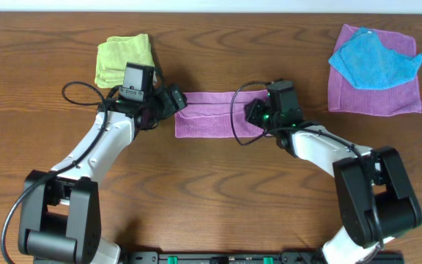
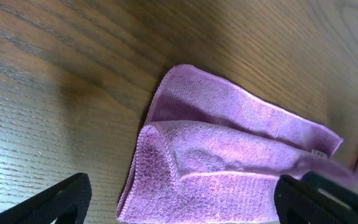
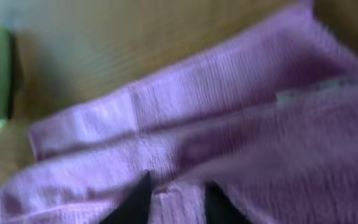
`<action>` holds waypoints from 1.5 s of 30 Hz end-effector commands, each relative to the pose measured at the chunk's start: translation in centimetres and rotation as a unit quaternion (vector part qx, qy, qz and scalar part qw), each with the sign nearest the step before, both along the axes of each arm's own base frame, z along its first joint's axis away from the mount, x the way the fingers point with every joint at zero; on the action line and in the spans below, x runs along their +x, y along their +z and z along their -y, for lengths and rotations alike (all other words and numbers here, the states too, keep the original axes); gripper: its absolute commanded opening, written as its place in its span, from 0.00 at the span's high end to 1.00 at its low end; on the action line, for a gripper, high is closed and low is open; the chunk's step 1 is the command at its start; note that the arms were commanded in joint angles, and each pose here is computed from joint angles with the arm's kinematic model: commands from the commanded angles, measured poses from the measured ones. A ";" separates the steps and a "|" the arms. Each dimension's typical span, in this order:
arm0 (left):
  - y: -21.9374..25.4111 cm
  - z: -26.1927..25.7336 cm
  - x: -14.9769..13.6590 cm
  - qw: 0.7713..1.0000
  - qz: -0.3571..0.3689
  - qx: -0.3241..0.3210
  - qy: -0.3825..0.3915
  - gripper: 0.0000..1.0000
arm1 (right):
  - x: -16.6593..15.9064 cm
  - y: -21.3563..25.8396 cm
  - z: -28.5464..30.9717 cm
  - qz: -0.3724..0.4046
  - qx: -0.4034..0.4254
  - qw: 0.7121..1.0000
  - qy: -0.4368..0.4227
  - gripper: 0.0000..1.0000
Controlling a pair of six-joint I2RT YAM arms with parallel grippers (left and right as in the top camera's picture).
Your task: Fold the cloth
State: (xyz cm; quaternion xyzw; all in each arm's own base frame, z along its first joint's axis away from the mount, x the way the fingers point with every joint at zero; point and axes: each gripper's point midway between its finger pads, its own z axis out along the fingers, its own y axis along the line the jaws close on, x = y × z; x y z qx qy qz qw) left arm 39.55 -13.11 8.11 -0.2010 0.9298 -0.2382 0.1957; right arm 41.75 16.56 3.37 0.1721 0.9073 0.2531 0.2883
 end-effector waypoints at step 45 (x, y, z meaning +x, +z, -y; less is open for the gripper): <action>-6.3 9.3 1.6 0.997 0.003 -0.059 -0.054 0.05 | 6.9 8.6 1.0 0.220 0.012 0.972 -0.082 0.05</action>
